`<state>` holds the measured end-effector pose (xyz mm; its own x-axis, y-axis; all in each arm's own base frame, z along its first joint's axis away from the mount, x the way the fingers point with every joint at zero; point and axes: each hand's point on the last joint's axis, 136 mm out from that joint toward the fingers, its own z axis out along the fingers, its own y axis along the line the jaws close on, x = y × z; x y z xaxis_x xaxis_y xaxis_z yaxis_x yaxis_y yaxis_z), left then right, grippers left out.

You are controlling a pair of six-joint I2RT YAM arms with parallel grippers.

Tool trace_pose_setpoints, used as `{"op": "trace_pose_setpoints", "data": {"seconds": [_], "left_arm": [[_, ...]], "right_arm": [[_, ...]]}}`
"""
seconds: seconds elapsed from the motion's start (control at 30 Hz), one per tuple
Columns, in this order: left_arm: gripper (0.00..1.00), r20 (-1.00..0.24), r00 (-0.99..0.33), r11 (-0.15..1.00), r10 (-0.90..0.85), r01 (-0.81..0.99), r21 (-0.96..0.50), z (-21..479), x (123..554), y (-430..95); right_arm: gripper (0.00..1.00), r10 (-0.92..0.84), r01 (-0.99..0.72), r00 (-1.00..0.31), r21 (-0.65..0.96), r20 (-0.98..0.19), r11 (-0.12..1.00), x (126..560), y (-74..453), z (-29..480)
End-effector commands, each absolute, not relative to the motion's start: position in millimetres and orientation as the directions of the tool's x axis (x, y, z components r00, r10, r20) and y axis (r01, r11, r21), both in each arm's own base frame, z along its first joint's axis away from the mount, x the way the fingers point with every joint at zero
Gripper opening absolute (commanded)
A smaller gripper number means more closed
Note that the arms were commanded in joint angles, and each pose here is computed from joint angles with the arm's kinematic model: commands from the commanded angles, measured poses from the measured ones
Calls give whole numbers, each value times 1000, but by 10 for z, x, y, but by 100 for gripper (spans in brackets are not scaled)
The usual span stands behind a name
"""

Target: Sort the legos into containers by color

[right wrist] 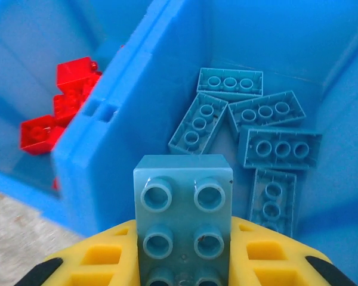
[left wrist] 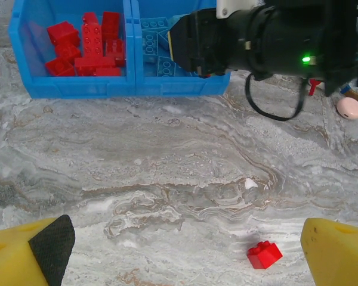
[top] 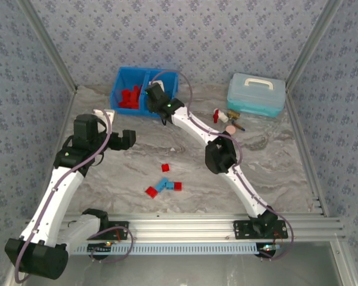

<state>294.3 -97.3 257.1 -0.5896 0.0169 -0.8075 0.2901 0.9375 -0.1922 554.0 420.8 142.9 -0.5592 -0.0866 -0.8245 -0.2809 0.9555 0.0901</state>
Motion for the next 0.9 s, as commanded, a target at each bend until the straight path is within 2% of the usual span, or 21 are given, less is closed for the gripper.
{"op": "trace_pose_setpoints", "data": {"seconds": [0.0,0.23,0.4,0.53,0.7,0.87], "left_arm": [[99,-825,-565,933,21,307,-187,2630,2930,-978],[99,-816,-577,933,38,314,-178,2573,2911,-978],[99,-811,-583,943,60,298,-145,2508,2916,-918],[99,-796,-605,934,-3,283,-218,2554,2933,-981],[99,-748,-648,931,-145,168,-326,2523,2912,-1040],[99,-654,-724,925,-219,60,-376,2328,2791,-1177]], "right_arm": [[31,-87,-316,-420,56,-903,947,5789,4291,1703],[32,-51,-314,-408,88,-911,945,5996,4253,1472],[64,-79,-356,-393,72,-916,932,5946,4309,1626],[66,-77,-381,-355,69,-932,922,5825,4312,2127],[72,-85,-443,-396,109,-914,890,5318,4165,2935],[84,-162,-453,-383,32,-909,891,4612,3800,3229]]}}
